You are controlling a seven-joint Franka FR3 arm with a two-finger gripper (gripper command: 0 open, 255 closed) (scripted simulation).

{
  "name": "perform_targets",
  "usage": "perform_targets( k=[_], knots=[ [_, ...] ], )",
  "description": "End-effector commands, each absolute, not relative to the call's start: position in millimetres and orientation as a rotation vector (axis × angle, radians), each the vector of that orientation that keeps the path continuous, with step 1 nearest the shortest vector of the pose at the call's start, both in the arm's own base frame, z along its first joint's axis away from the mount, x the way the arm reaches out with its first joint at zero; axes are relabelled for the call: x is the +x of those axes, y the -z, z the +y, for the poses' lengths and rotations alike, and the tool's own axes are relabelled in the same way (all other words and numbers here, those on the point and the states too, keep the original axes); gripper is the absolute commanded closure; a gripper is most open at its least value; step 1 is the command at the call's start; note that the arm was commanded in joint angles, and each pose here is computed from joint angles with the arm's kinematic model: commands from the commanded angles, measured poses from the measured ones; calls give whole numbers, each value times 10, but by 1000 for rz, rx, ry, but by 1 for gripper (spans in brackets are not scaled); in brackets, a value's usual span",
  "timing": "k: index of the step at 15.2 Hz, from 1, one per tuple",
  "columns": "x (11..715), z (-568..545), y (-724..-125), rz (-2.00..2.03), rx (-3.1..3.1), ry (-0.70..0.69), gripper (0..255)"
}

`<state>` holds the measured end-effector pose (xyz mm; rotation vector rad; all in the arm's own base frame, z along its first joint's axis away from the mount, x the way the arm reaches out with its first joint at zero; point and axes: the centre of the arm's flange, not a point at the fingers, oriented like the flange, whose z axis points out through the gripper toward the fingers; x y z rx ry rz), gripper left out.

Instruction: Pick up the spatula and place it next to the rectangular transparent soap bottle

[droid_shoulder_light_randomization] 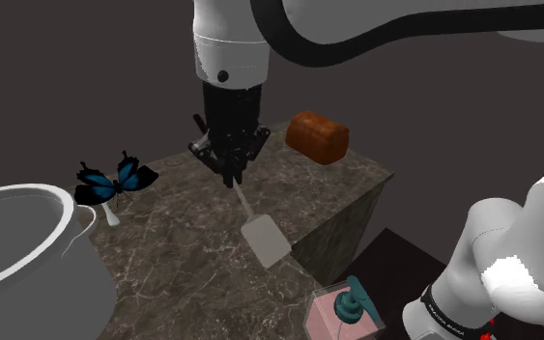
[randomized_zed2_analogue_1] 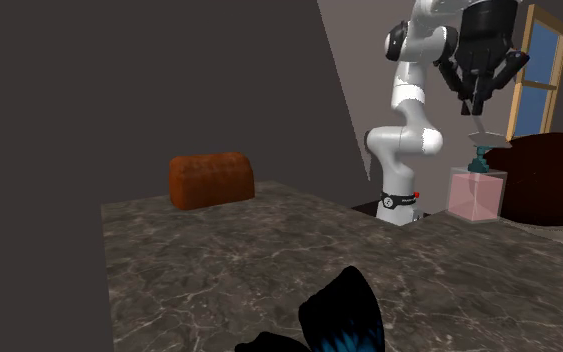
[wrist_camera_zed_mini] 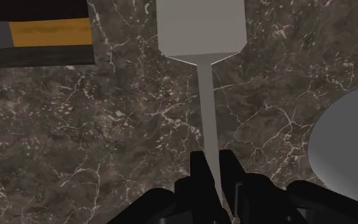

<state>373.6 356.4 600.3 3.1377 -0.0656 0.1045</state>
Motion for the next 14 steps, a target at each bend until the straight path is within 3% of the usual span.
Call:
perform_targets(
  k=[1, 9, 14],
  knots=[
    [3609, 3815, -5999, -68, 3138, -104, 255],
    [3039, 4773, -6000, -68, 3138, -104, 255],
    [3039, 4773, -5736, -68, 3138, -104, 255]
  ],
)
